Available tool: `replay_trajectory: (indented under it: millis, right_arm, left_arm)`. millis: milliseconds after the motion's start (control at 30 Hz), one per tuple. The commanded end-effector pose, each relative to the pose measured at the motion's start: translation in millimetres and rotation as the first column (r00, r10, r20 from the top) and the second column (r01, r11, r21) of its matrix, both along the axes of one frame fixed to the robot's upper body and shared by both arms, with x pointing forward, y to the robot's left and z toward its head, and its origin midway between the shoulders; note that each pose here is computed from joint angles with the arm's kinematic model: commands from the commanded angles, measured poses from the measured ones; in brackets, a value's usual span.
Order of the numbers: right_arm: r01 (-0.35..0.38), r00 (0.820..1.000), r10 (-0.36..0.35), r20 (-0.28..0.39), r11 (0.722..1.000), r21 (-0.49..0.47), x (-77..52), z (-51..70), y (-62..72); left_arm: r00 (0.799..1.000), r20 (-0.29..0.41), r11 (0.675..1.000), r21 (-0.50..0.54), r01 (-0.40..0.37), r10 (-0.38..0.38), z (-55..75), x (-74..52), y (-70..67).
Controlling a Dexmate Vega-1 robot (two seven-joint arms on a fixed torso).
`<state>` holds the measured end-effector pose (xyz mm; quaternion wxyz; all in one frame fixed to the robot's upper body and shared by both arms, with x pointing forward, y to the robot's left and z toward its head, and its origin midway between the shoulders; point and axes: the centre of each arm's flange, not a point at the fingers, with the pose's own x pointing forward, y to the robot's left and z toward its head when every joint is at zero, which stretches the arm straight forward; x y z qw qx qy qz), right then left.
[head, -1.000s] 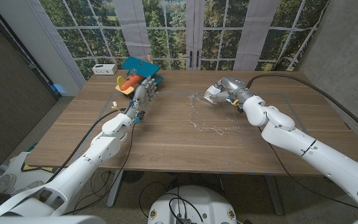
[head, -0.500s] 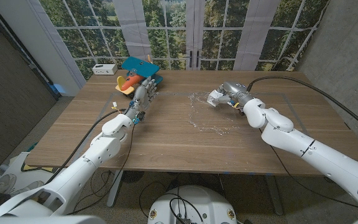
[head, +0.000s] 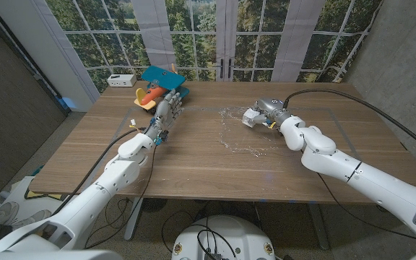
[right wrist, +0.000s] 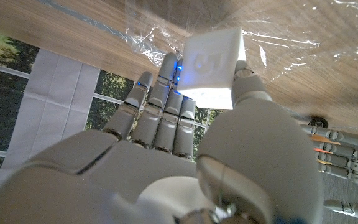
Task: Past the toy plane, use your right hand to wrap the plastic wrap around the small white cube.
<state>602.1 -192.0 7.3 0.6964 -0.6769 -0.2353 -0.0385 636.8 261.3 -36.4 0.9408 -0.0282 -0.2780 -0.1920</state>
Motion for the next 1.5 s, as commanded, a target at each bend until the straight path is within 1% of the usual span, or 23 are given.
replay_trajectory:
  millis: [33,567,833,900,1000,1100,1500]
  right_arm:
    - [0.059,0.998,-0.062,-0.033,0.996,-0.069,8.6,-6.9,4.1]
    - [0.054,0.997,-0.057,-0.051,0.996,-0.069,9.8,-8.9,8.7]
    - [0.061,0.995,-0.067,-0.074,0.995,-0.080,11.9,-9.4,11.4]
    - [0.054,0.993,-0.061,-0.096,0.996,-0.067,13.0,-9.3,11.0]
    - [0.064,0.993,-0.070,-0.092,0.996,-0.070,13.3,-9.8,10.8]
    - [0.064,0.991,-0.071,-0.113,0.996,-0.065,13.7,-10.4,10.5]
    - [0.082,0.987,-0.093,-0.133,0.993,-0.081,11.8,-12.6,5.8]
  left_arm:
    - [1.000,-0.003,1.000,-0.008,0.008,-0.008,-3.5,-2.4,0.1]
    - [1.000,-0.004,1.000,-0.012,0.008,-0.008,-5.1,-3.1,2.6]
    - [1.000,-0.005,1.000,-0.014,0.008,-0.008,-5.0,-3.2,5.3]
    - [1.000,-0.011,1.000,-0.011,0.006,-0.006,-5.1,-3.3,5.9]
    - [1.000,-0.009,1.000,-0.008,0.007,-0.007,-4.0,-3.6,6.8]
    - [1.000,-0.003,1.000,-0.006,0.007,-0.007,-2.2,-4.2,6.8]
    - [1.000,0.001,1.000,-0.002,0.006,-0.006,0.1,-5.6,4.8]
